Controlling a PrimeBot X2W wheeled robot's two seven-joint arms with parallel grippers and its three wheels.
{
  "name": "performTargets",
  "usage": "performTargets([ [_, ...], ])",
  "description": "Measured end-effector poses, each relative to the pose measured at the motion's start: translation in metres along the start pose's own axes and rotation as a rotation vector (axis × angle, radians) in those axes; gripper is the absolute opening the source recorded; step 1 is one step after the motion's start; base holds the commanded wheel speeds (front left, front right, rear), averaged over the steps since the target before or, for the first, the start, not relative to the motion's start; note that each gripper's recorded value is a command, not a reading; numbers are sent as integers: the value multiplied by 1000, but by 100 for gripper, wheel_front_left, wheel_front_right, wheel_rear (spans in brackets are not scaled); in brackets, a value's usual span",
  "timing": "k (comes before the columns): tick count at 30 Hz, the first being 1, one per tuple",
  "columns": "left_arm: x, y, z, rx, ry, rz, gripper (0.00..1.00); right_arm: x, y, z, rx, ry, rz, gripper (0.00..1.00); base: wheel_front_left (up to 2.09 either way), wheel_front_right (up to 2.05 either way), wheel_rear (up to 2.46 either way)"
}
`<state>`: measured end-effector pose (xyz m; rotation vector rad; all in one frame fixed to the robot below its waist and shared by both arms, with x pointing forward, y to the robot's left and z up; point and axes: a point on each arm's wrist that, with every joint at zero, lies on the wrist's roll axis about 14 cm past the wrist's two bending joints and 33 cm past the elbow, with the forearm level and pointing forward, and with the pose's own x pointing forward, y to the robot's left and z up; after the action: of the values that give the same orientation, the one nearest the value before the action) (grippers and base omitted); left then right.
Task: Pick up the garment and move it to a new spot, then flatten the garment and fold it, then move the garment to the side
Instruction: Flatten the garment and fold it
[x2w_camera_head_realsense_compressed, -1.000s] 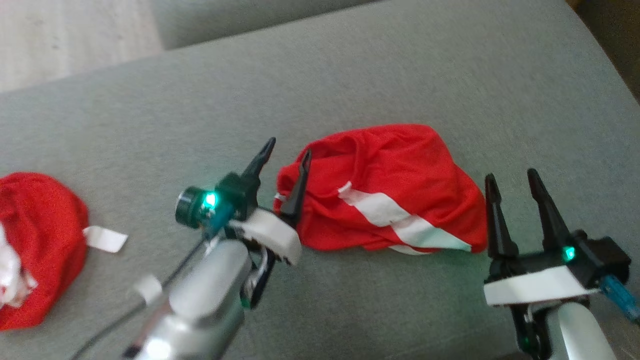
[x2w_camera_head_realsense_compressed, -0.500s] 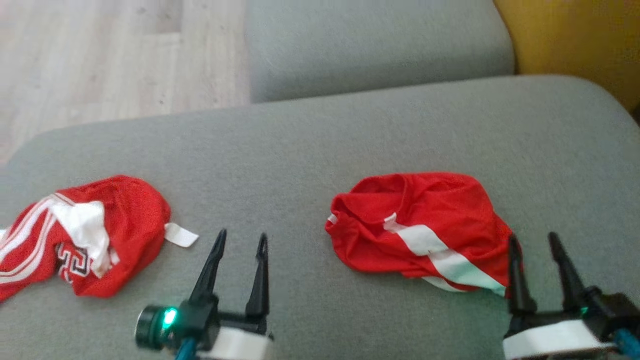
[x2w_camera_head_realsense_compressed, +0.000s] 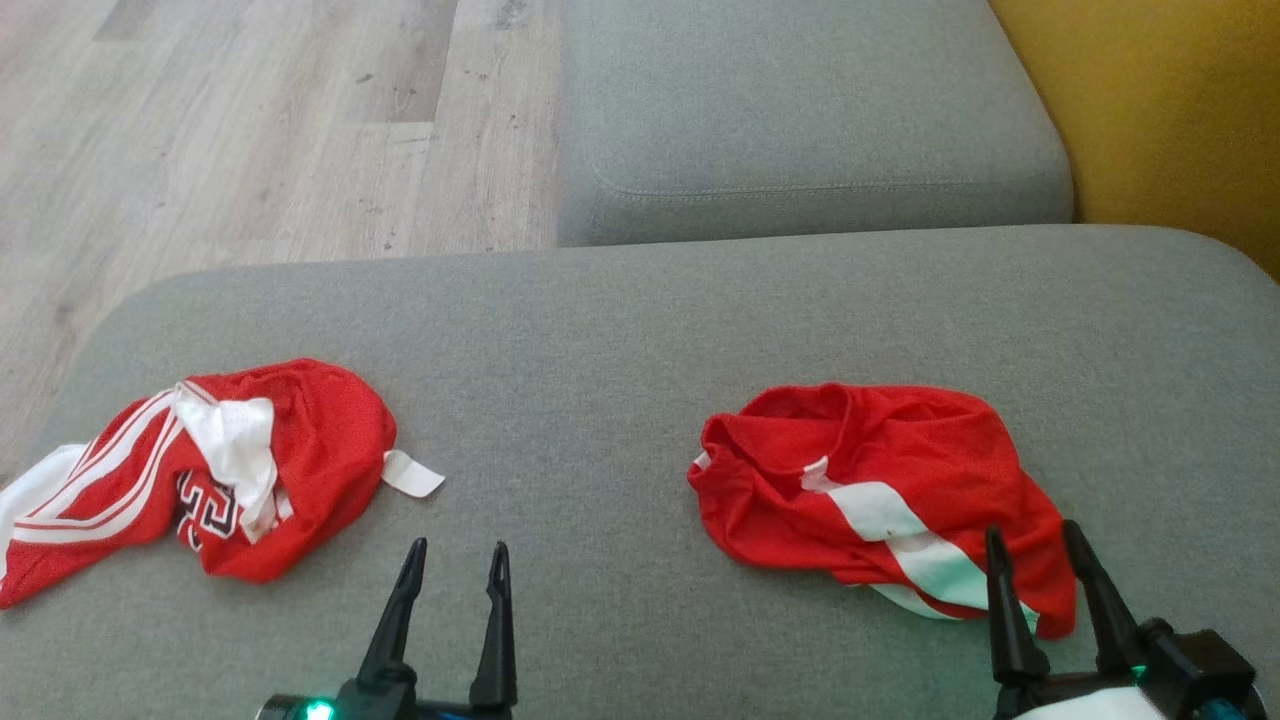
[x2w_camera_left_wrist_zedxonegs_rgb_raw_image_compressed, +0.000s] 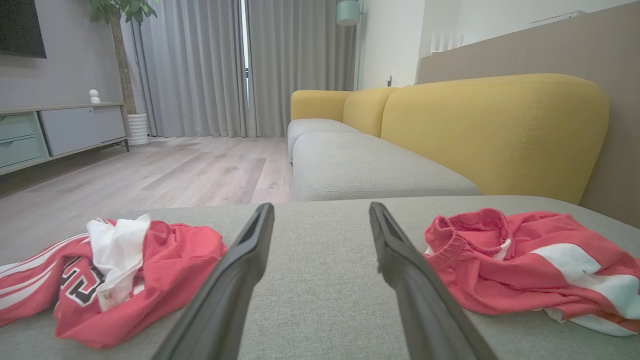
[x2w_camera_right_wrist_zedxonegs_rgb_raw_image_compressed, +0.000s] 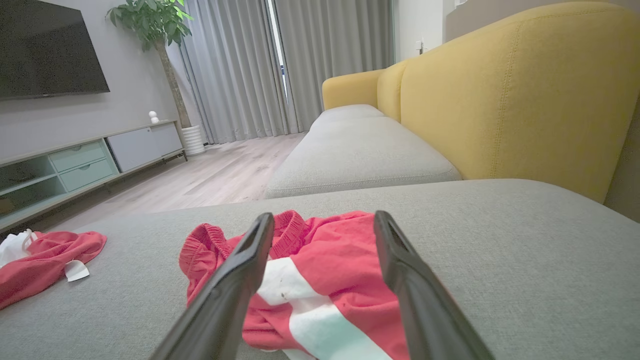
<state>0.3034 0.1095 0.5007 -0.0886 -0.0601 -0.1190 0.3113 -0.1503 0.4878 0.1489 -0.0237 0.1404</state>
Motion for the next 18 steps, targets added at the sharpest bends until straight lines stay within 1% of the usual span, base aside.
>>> performTargets([
  [8,0,3,3,6,-12,3,100,-2,6,-4,-6,12,19,100,0,0,0],
  [18,1,-1,2,9,-9,-16,100,-9,9,-12,-4,38,24,100,0,0,0],
])
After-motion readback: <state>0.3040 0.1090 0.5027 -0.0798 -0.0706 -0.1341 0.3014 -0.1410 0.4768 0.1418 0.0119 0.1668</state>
